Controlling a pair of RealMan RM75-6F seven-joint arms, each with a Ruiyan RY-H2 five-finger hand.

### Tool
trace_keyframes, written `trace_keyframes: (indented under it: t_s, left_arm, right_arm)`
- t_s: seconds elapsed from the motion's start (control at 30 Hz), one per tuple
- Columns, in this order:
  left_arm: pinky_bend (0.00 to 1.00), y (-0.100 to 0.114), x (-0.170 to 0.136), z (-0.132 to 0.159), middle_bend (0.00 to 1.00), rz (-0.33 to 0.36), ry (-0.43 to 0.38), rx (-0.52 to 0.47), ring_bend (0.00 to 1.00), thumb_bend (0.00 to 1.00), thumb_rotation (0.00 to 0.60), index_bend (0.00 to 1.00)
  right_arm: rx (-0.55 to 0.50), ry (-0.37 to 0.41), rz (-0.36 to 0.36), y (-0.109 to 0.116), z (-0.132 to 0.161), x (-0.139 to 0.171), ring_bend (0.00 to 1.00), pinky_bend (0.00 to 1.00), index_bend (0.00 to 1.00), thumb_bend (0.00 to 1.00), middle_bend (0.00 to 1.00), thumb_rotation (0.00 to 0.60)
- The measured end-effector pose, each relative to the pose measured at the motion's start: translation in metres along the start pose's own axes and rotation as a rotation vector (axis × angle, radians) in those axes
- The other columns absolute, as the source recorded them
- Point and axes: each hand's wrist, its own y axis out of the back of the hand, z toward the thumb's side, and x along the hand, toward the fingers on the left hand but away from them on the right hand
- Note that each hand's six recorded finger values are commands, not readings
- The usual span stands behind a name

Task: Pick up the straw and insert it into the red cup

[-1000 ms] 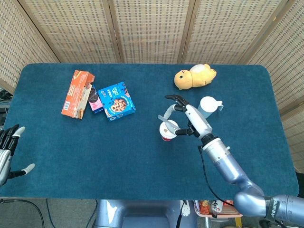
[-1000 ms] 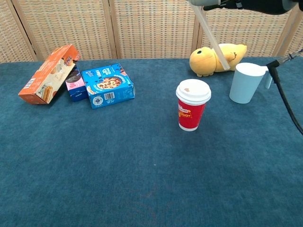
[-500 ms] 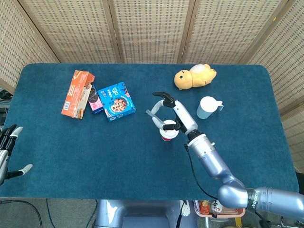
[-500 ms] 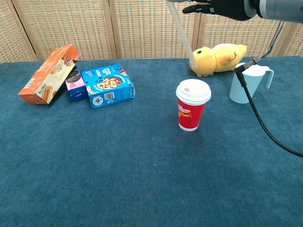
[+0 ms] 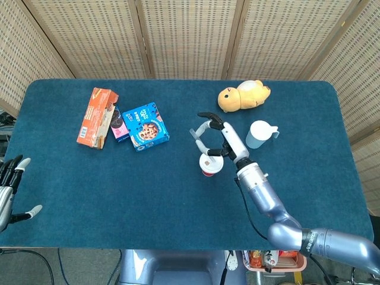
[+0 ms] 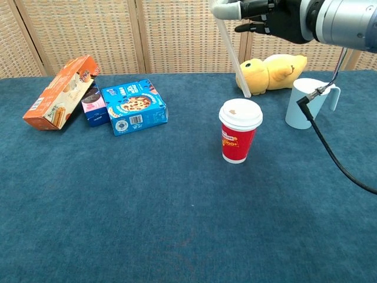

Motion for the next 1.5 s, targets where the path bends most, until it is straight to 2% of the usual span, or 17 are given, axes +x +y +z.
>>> trace_keyframes:
  t_s: [0.33,0.83,1.5]
  left_arm:
    - [0.0,0.002,0.001,0.0,0.0,-0.001,0.006,0.007,0.0,0.12,0.6,0.0]
    - [0.0,0.0,0.001,-0.008,0.0,-0.016,0.023,-0.004,0.0,0.12,0.6,0.0]
    - [0.0,0.001,0.001,-0.011,0.0,-0.014,0.03,-0.008,0.0,0.12,0.6,0.0]
  right_arm:
    - [-0.037,-0.004,0.004,-0.009,-0.003,0.0,0.0,0.0,0.69,0.6,0.21,0.6]
    - [-0.023,-0.016,0.01,-0.021,-0.013,-0.004,0.0,0.0,0.69,0.6,0.21,0.6]
    - [-0.028,-0.023,0.018,-0.027,-0.019,-0.006,0.0,0.0,0.69,0.6,0.22,0.6]
